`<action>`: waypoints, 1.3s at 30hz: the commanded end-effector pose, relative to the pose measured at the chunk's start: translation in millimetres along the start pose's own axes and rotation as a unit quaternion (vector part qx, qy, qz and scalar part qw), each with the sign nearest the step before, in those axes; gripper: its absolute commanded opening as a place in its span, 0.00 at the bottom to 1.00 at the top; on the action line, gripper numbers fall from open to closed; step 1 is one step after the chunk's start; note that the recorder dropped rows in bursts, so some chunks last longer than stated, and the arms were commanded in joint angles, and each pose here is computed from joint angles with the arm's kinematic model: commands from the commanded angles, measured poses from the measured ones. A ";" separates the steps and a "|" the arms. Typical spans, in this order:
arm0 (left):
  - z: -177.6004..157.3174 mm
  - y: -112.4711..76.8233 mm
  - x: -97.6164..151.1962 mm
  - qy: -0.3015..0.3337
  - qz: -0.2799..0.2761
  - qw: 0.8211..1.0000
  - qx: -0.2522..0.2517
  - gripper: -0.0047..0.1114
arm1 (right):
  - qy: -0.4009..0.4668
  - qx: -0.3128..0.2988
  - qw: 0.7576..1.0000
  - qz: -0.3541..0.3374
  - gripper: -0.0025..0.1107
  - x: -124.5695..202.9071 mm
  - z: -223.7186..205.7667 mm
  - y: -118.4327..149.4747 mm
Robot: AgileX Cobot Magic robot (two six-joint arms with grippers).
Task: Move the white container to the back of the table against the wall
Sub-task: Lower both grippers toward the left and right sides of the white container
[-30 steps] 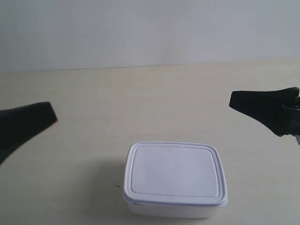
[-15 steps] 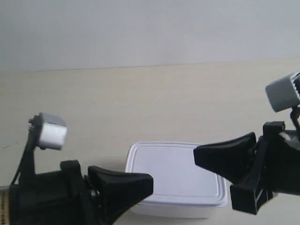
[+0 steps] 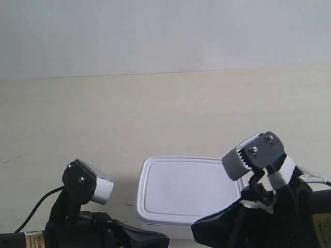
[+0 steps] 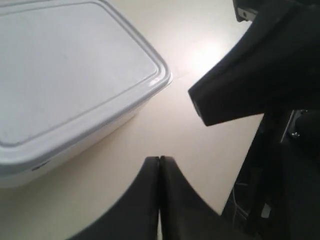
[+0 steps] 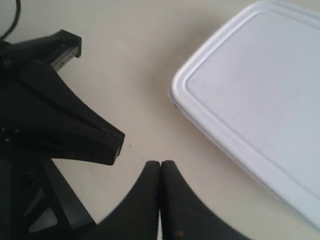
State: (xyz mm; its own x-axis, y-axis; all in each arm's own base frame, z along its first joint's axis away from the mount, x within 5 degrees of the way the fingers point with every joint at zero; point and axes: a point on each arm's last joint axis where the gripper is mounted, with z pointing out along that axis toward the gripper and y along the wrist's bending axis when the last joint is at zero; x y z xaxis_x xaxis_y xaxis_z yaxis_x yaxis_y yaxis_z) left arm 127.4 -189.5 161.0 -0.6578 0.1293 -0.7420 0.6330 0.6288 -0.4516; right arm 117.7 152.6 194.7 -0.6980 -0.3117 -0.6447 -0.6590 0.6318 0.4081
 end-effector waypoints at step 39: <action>86.1 25.4 -6.9 0.104 0.015 0.990 -0.090 0.04 | 0.046 0.242 0.969 -0.015 0.02 22.6 53.0 -35.4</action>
State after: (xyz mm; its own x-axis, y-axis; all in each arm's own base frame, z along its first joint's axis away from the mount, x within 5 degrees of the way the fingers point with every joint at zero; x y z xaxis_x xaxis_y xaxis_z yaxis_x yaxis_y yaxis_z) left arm 179.7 -238.2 116.1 -0.7185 0.2876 -0.6333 0.5862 0.7404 -0.3288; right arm 139.2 160.9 130.9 -0.7241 -0.3805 -0.5753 -0.4873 0.8725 0.0362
